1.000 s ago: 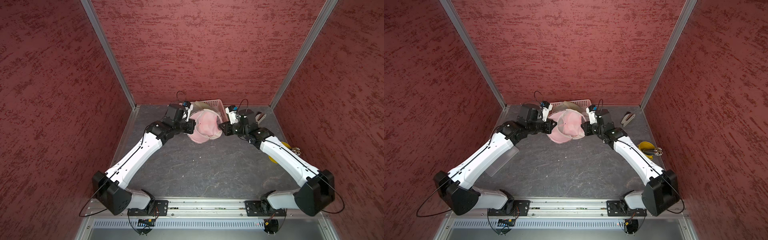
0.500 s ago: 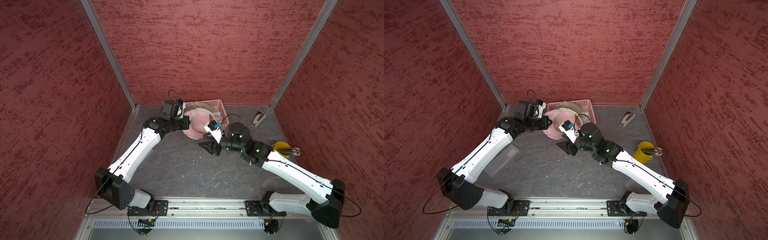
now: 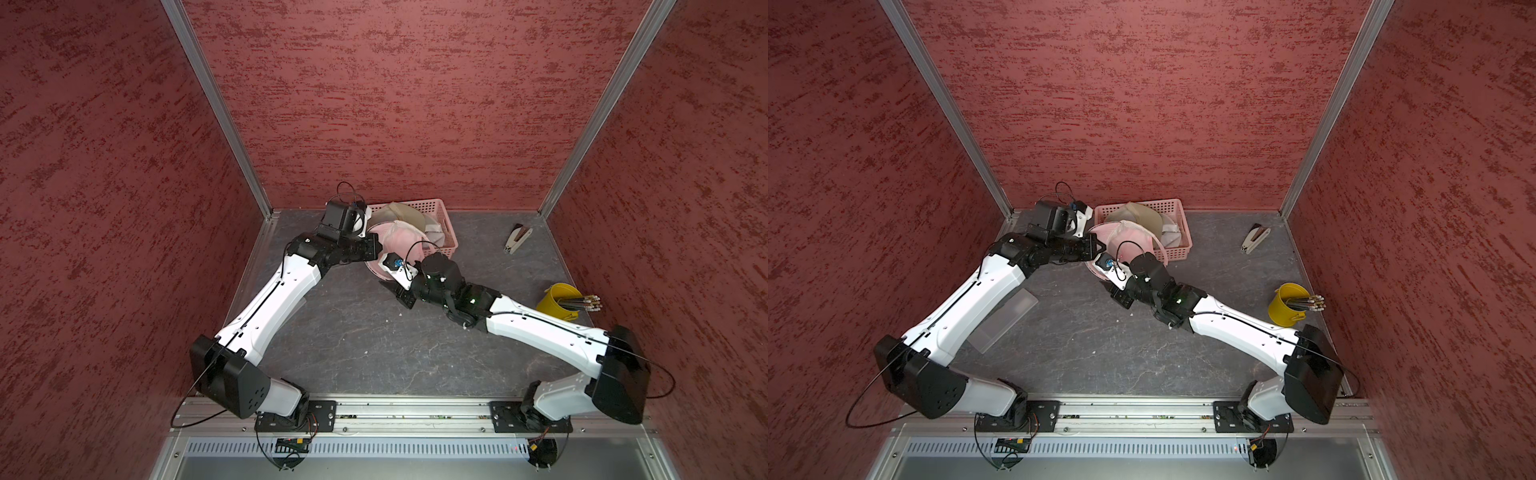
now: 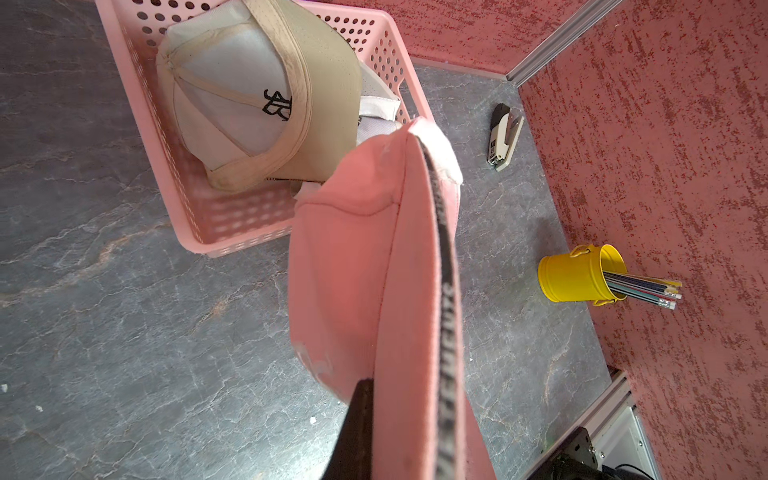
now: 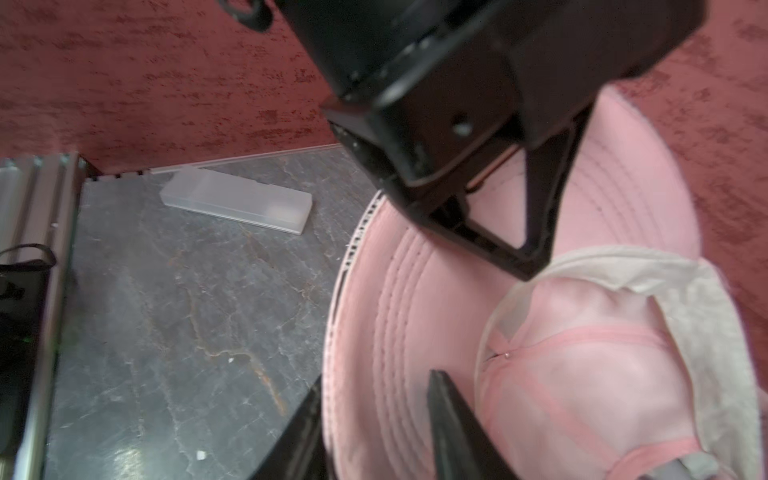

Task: Turn the baseball cap inside out
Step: Place the baseball cap at the center of the board.

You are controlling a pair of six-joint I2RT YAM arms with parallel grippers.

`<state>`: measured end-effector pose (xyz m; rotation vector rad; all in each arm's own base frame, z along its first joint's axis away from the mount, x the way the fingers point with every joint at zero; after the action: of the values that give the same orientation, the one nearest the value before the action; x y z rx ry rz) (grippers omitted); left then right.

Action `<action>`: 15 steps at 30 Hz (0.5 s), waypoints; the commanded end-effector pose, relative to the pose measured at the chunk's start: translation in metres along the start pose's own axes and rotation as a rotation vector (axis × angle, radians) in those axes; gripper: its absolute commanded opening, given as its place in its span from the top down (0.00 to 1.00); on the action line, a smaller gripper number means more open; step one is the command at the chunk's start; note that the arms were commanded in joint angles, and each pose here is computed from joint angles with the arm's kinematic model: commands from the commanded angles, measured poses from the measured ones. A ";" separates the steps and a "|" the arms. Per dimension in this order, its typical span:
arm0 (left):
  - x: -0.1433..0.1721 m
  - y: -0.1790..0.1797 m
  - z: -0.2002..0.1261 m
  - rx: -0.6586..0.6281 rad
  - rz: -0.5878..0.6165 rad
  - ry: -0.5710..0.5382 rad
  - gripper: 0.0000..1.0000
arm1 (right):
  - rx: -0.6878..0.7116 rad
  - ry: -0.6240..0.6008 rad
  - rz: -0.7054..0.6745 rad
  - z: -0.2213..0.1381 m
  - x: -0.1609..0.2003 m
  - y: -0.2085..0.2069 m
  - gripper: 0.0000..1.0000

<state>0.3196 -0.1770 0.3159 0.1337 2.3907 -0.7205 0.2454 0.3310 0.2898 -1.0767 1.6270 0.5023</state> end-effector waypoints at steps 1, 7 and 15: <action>-0.006 -0.014 -0.011 0.088 -0.005 -0.038 1.00 | 0.084 -0.132 -0.016 -0.003 -0.029 -0.008 0.86; -0.004 -0.005 -0.012 0.119 -0.049 -0.053 0.80 | 0.033 -0.141 -0.023 0.001 -0.026 -0.002 1.00; -0.006 0.005 -0.030 0.103 -0.072 -0.089 0.68 | 0.021 -0.088 -0.041 0.016 -0.016 0.002 1.00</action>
<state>0.3194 -0.1541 0.3127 -0.0073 2.3677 -0.7897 0.2501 0.3443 0.2887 -1.0908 1.5469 0.4669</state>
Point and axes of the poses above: each gripper's point midway between its finger pads, its own z axis out along the fingers, its own y axis along the line the jaws close on, x = y × z, the point moved 6 cm from there along -z, back along the fingers
